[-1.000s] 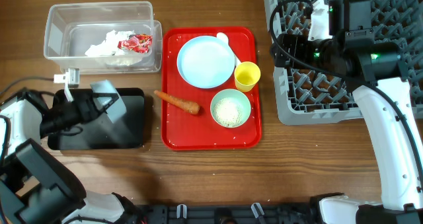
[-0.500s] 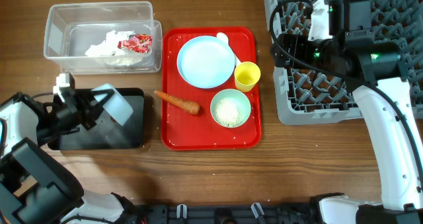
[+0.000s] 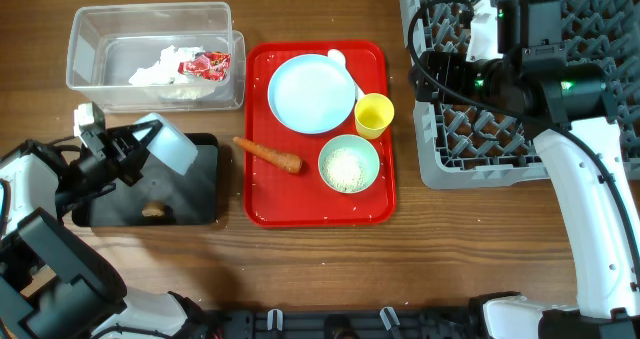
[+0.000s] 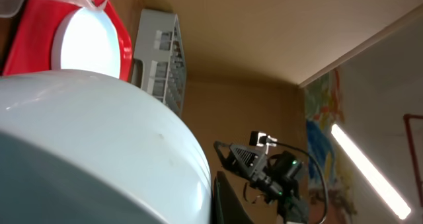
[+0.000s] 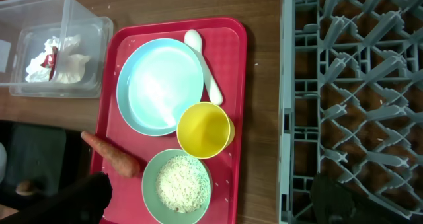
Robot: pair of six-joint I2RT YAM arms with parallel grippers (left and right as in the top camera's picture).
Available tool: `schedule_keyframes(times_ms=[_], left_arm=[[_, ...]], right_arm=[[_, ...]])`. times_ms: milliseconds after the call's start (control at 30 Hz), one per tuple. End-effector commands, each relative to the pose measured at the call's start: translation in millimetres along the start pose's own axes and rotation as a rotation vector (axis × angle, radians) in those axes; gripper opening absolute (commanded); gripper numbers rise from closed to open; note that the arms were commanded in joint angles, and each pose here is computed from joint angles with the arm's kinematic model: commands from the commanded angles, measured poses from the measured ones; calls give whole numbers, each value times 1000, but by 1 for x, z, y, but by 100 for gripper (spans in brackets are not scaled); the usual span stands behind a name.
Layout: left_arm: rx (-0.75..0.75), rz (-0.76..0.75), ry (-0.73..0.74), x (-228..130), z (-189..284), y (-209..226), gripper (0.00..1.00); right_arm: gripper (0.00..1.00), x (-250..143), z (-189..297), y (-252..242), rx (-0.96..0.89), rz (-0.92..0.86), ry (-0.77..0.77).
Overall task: Sort waste into correct bins and load items into the dishwasher rack
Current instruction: 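Carry the blue bowl back and set it on the red tray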
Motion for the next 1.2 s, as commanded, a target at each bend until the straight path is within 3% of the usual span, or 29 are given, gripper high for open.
schedule_keyframes(times_ms=[0,133,300,367,500,700,867,933,1167], left_arm=[[4,-63,27,3,-8,-10,4],[184,-319,149,-9,-47,-59,4],[650,-532,191,-35,-106,-92,4],[821,-617,216,-51,-133,-88,4],[1024,-747,321,-83,-173,-66,4],[1381,-793,315,-122,-209,-19,4],[1458,-770,391,-146,-221,17,5],[1455,-773,402,-152,-225,29,9],[1426,-800,458,-168,-231,66,11]], right_arm=[[100,4,0,-3,-16,6,-10],[100,5,0,-3,-16,20,-14],[100,5,0,-3,-16,21,-15],[100,5,0,-3,-16,22,-17],[100,6,0,-4,-41,23,-21],[100,5,0,-4,-42,21,-17],[100,5,0,-4,-42,21,-17],[100,5,0,-4,-42,21,-18],[100,5,0,-4,-42,21,-17]])
Point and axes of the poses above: each gripper's point midway between its finger pads, its own z axis back along the fingers, its own y axis along the line the jaws close on, x = y × z, the point moved 10 cm from there along z, back along the fingers, and after that the axes turned 11 degrees about z, right-handed, at the moved point
